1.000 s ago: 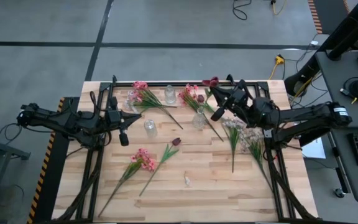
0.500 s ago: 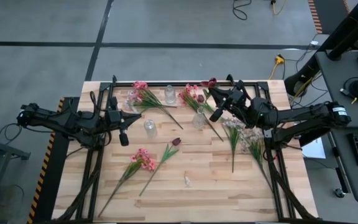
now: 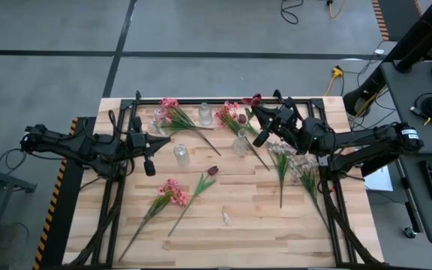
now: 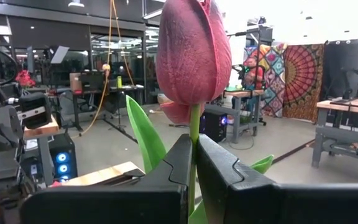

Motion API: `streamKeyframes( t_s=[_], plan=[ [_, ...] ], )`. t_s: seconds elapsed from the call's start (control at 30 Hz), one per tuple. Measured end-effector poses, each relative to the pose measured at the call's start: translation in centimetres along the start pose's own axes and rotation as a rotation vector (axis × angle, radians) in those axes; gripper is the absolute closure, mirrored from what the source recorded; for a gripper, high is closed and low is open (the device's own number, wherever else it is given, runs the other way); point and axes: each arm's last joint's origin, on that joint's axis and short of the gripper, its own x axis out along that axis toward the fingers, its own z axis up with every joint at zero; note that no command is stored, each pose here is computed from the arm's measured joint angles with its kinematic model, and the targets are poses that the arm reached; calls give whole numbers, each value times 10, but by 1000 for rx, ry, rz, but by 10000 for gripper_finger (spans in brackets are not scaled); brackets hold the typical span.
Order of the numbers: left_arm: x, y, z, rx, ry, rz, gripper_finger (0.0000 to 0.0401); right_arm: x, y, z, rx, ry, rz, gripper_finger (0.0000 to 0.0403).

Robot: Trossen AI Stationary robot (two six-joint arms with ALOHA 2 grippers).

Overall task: Sort flowers into vase by color
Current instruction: Put the bottom right red tulip into the bottom right transparent vase

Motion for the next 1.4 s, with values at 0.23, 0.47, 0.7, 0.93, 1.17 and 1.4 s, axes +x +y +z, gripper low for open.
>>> streamKeyframes(
  t_s=[0.23,0.47,0.7,0.93,1.17,1.4],
  plan=[
    [0,0,0,0,0,0,401,0,0,-2,-3,14,1,390],
    [0,0,0,0,0,0,401,0,0,-2,-8,21,2,390],
    [0,0,0,0,-1,0,401,0,0,-5,6,42,3,343],
    [0,0,0,-1,-1,0,401,0,0,-6,16,55,-3,276],
    [0,0,0,-1,-1,0,401,0,0,-9,22,81,-29,230],
    [0,0,0,0,-1,0,401,-1,-1,-14,39,128,-44,193]
  ],
)
